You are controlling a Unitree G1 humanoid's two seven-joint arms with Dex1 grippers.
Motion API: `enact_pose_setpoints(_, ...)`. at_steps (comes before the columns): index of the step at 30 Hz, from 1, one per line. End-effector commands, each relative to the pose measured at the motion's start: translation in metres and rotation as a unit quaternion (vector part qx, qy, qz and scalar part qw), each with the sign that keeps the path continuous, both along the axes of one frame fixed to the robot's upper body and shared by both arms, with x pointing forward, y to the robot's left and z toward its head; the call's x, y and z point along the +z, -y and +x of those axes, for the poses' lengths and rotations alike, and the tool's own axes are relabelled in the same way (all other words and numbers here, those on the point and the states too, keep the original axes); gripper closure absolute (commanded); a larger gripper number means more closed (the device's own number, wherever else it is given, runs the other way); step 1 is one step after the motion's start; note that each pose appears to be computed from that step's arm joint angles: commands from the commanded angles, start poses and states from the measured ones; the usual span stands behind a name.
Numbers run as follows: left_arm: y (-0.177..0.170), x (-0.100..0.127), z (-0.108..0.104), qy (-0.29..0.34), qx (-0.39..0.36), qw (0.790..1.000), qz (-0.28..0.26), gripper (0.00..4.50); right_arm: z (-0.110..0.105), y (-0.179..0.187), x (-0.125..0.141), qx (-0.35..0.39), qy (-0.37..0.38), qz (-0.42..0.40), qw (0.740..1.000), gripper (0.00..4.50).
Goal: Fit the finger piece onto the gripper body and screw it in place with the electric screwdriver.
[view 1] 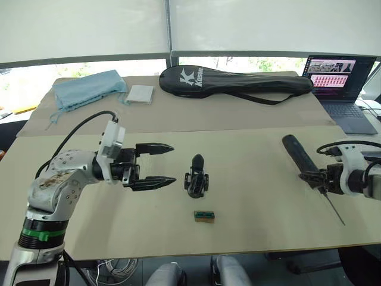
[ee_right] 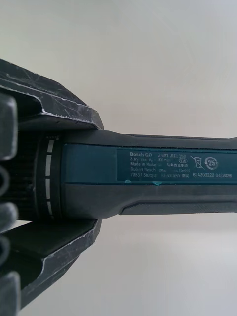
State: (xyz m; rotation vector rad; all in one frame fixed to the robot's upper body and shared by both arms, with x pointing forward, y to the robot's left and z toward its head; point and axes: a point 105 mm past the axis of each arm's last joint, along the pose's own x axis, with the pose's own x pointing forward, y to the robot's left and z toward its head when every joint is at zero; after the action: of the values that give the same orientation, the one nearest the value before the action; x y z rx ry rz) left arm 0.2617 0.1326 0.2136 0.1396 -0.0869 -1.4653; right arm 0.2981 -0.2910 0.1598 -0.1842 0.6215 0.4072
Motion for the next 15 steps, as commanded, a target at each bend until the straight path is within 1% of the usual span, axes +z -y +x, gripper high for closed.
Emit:
enact_pose_setpoints(1,-0.018,0.001,-0.004,0.038,0.013,0.999,0.019,0.0,-0.024,-0.048,0.011,0.118,0.027,-0.059,0.991,2.55)
enact_pose_setpoints(3,-0.024,-0.006,-0.003,0.039,0.022,0.999,0.027,0.0,-0.031,-0.058,0.003,0.136,0.029,-0.079,0.987,2.55)
enact_pose_setpoints(4,-0.025,-0.006,-0.005,0.051,0.016,0.998,0.015,0.0,-0.033,-0.06,-0.002,0.137,0.029,-0.084,0.986,2.55)
enact_pose_setpoints(5,-0.026,-0.008,-0.007,0.066,0.013,0.998,0.014,0.0,-0.034,-0.062,-0.007,0.14,0.026,-0.087,0.986,2.55)
enact_pose_setpoints(9,-0.02,-0.012,-0.009,0.069,0.011,0.997,0.017,0.0,-0.031,-0.065,-0.021,0.127,0.022,-0.075,0.989,2.55)
enact_pose_setpoints(12,-0.018,-0.013,-0.011,0.067,0.008,0.998,0.015,0.0,-0.031,-0.062,-0.035,0.134,0.011,-0.093,0.986,2.55)
enact_pose_setpoints(15,-0.016,-0.014,-0.013,0.073,-0.001,0.997,0.02,0.0,-0.033,-0.068,-0.044,0.138,-0.01,-0.051,0.989,2.55)
